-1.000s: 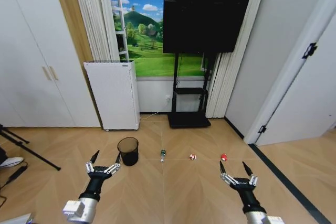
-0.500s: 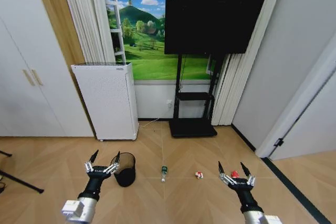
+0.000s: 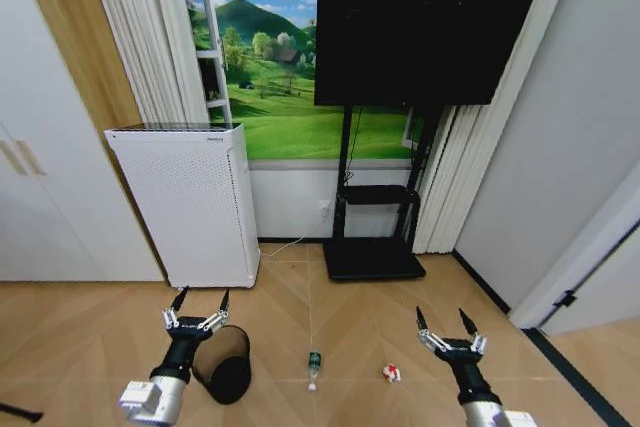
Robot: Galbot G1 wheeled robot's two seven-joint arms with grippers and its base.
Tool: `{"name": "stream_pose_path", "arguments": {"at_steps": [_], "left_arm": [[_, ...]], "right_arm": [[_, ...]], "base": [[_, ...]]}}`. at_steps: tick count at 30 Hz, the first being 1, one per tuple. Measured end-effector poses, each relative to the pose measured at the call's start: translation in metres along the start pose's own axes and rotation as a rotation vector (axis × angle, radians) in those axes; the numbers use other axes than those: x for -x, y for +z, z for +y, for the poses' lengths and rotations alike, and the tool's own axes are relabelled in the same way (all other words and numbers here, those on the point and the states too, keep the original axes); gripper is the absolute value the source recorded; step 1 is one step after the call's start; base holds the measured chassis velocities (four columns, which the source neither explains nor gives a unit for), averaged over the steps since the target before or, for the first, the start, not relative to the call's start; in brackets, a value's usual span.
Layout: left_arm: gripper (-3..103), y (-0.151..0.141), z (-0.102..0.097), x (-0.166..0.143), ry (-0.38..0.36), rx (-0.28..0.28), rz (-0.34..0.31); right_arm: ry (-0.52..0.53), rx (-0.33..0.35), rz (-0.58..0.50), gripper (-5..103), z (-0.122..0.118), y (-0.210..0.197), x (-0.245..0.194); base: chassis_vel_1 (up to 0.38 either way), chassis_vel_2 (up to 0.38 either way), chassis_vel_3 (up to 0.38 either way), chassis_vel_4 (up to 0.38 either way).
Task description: Pick up the trash bin and place the garbage on the floor into it.
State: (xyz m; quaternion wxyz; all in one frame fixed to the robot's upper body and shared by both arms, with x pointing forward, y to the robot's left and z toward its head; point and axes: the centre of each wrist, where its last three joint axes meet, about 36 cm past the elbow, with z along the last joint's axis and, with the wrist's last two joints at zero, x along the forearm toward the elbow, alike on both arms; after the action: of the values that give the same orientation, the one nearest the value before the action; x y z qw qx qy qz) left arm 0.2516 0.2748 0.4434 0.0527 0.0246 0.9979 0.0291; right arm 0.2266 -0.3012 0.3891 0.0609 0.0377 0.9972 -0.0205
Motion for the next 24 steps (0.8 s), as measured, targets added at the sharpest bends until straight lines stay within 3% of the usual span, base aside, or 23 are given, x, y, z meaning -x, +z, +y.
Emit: {"name": "stream_pose_path", "arguments": {"at_steps": [12, 24], "left_arm": [[98, -0.001, 0.0, -0.001, -0.004, 0.007, 0.003], [98, 0.003, 0.003, -0.008, -0.014, 0.01, 0.014]], "right_arm": [[0.052, -0.039, -0.004, 100, -0.001, 0.003, 0.002], [0.068, 0.002, -0.055, 100, 0.005, -0.014, 0.009]], "base": [[-0.137, 0.156, 0.143, -0.139], [0.01, -0.014, -0.012, 0.011]]}}
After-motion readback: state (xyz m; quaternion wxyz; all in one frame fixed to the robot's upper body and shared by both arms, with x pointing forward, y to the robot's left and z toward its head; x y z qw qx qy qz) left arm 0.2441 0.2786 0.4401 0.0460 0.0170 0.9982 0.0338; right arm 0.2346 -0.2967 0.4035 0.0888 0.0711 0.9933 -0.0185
